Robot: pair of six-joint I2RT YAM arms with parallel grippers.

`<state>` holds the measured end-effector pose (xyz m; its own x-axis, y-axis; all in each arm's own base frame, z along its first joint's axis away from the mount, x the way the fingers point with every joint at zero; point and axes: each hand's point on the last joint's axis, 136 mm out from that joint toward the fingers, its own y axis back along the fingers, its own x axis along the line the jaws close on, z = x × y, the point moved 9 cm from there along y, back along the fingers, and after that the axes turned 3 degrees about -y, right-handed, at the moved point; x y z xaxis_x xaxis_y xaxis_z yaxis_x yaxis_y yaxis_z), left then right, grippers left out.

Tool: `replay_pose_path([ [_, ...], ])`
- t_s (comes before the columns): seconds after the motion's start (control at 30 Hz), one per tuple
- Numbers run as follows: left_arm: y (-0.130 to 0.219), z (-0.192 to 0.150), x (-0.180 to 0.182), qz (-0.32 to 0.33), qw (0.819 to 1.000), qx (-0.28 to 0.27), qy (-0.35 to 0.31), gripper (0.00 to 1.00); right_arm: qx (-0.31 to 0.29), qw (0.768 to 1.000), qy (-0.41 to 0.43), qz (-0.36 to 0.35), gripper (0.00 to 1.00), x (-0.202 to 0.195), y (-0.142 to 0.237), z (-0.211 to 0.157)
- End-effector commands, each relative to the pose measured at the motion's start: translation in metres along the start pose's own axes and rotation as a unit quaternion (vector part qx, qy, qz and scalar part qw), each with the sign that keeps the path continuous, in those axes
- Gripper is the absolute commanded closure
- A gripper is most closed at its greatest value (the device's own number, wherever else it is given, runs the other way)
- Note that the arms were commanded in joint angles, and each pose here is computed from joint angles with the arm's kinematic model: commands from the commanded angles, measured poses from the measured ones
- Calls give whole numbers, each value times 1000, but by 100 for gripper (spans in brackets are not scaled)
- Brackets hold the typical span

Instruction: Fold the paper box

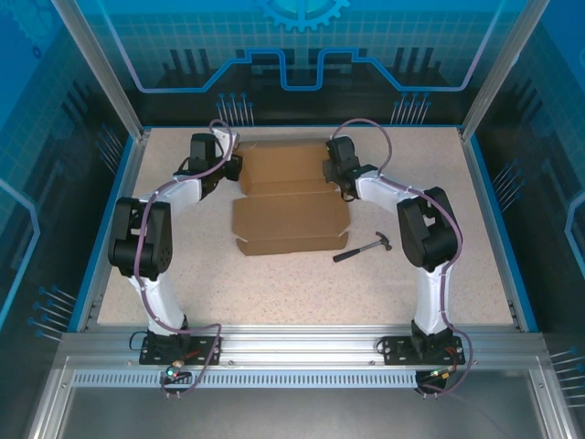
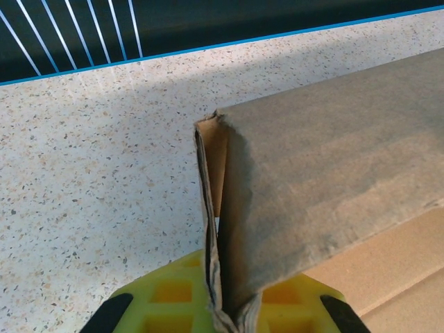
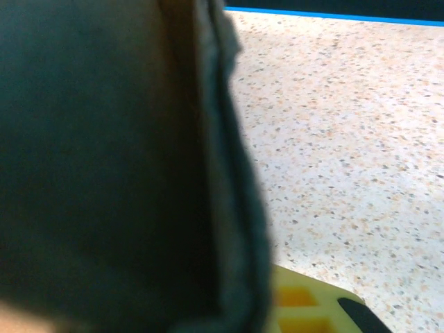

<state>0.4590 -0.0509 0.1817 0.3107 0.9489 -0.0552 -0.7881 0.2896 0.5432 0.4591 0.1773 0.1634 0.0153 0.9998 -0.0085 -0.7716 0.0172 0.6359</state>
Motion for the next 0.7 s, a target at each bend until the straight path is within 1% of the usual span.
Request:
replay_pose_path([
  [0.0,16,19,3,2,1000,-20,14,100,5,993,0,-120,82,-21,-3,-7],
  [0.07,16,19,3,1,1000,-20,15,100,6,993,-4,-118,82,-19,-3,-8],
  [0.17,16,19,3,1,1000,-19,14,100,10,996,-3,-86,77,-15,-2,-8],
  [0.23,17,19,3,3,1000,-18,14,100,13,998,0,-63,71,-15,1,-8],
  [0.4,16,19,2,3,1000,-18,12,100,10,1000,-2,16,51,-11,22,-4],
  [0.5,16,19,3,9,1000,-17,11,100,15,998,-6,61,40,-9,38,-4],
  [0.6,16,19,3,20,1000,-11,7,100,24,995,-5,99,33,-9,56,-6],
  [0.67,17,20,2,26,1000,-2,-3,100,28,992,-2,120,30,-9,69,-6],
])
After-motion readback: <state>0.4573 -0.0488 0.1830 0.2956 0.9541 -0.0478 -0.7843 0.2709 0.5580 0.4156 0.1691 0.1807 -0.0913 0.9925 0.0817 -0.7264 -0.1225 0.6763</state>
